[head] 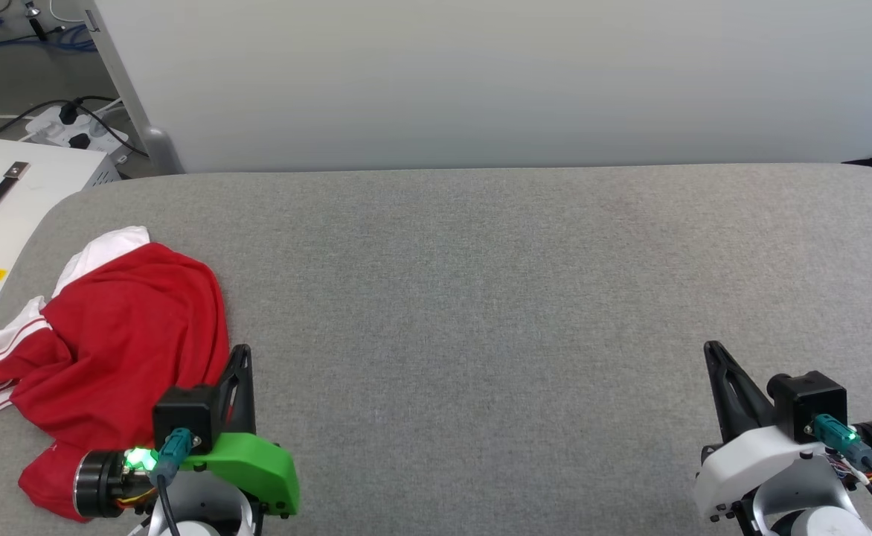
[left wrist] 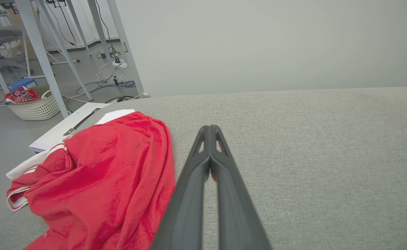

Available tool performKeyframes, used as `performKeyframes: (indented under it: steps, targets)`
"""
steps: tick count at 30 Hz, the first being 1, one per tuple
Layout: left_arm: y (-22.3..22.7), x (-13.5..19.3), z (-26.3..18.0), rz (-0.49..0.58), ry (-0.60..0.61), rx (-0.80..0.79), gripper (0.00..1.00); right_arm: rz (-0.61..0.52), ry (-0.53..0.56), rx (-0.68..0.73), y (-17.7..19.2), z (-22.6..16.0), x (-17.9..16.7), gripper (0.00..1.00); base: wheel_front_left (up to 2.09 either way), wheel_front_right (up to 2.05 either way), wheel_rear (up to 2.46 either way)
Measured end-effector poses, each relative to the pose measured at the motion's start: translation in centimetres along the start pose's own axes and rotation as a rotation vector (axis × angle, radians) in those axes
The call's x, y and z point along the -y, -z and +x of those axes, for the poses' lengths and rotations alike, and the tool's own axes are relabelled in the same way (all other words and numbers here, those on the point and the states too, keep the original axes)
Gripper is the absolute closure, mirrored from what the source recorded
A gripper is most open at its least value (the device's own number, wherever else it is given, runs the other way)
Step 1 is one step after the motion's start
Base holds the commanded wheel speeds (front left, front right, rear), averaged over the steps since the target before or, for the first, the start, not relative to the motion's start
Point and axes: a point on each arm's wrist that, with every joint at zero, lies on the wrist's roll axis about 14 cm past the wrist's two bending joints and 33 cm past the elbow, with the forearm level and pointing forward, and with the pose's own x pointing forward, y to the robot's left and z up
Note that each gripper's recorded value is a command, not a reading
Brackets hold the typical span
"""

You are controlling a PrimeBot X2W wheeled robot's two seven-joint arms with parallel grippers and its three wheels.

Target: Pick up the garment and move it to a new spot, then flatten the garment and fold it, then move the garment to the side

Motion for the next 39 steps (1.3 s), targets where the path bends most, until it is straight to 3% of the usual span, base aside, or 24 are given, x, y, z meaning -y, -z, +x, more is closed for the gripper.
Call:
performKeyframes:
  steps: [8, 9, 39]
  targets:
    - [0.0, 0.0, 0.0, 0.0, 0.0, 0.0, 1.0, 0.0, 0.0, 0.0, 0.0, 0.0, 0.0, 1.0, 0.0, 0.0, 0.0]
    - [0.0, 0.0, 0.0, 0.0, 0.0, 0.0, 0.0, 0.001, 0.0, 0.0, 0.0, 0.0, 0.0, 0.0, 0.0, 0.0, 0.0]
    - [0.2, 1.1, 0.1, -0.051, 0.041, 0.019, 0.0, 0.066, 0.008, 0.057, -0.8, 0.0, 0.3, 0.0, 0.0, 0.0, 0.0]
